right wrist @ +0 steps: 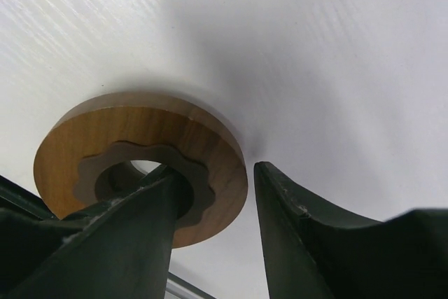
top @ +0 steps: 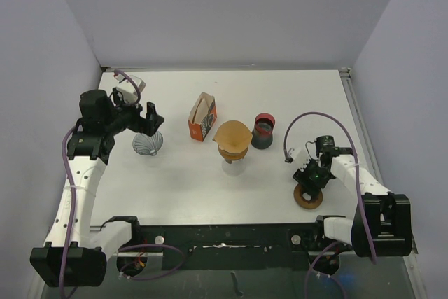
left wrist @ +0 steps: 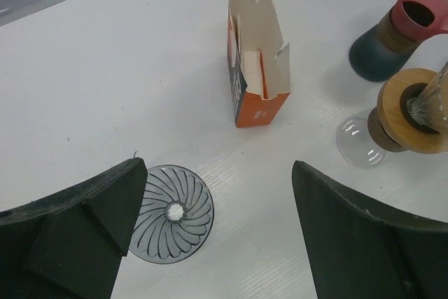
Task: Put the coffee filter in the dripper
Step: Pick up the dripper holder from the center of the board.
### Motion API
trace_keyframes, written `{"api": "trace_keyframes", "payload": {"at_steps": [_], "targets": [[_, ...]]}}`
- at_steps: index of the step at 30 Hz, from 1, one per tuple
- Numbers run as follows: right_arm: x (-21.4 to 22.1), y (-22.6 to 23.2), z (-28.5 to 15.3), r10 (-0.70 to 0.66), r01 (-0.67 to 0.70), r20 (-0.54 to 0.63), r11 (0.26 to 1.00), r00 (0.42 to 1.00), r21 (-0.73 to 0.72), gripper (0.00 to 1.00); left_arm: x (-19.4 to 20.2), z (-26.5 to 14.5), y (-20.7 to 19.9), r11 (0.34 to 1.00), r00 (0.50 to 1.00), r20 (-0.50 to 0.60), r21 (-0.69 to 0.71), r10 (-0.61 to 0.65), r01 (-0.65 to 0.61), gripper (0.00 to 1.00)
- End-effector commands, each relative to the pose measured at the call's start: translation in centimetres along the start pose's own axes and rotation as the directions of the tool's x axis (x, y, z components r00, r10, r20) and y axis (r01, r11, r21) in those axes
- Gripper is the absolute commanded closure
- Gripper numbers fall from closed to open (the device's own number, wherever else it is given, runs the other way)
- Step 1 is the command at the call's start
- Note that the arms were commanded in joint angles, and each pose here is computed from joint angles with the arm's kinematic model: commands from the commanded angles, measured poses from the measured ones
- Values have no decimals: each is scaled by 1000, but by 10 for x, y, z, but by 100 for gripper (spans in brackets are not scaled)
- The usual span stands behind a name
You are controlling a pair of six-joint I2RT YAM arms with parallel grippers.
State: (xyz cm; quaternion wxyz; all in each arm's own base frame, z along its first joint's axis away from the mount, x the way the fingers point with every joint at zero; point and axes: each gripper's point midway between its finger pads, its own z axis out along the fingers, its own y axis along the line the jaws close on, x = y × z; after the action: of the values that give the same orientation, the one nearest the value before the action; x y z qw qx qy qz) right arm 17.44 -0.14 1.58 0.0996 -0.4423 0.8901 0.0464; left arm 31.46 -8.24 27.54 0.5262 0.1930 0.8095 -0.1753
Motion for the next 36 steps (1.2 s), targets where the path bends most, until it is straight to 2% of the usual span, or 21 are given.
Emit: {"api": "trace_keyframes", "payload": {"at_steps": [1,11,17,25,36], "targets": [[-12,-14,-2,-20,18,54,999,998,42,57,-19,0,0,999,996,73,10,46,-47,16],[-36,-16,-29,2,-7,152,1000,988,27,70,-19,0,2,999,996,79,-2,48,-48,16],[-66,-26,-68,46,-59,245,997,968,48,70,-18,2,8,999,996,78,-32,35,-33,16],[-128,-59,-127,107,-144,384,987,917,69,69,-12,13,17,999,999,42,-39,14,-12,16],[-218,-84,-152,55,-106,420,989,906,98,69,14,48,44,998,995,-102,-57,-23,17,16]]}}
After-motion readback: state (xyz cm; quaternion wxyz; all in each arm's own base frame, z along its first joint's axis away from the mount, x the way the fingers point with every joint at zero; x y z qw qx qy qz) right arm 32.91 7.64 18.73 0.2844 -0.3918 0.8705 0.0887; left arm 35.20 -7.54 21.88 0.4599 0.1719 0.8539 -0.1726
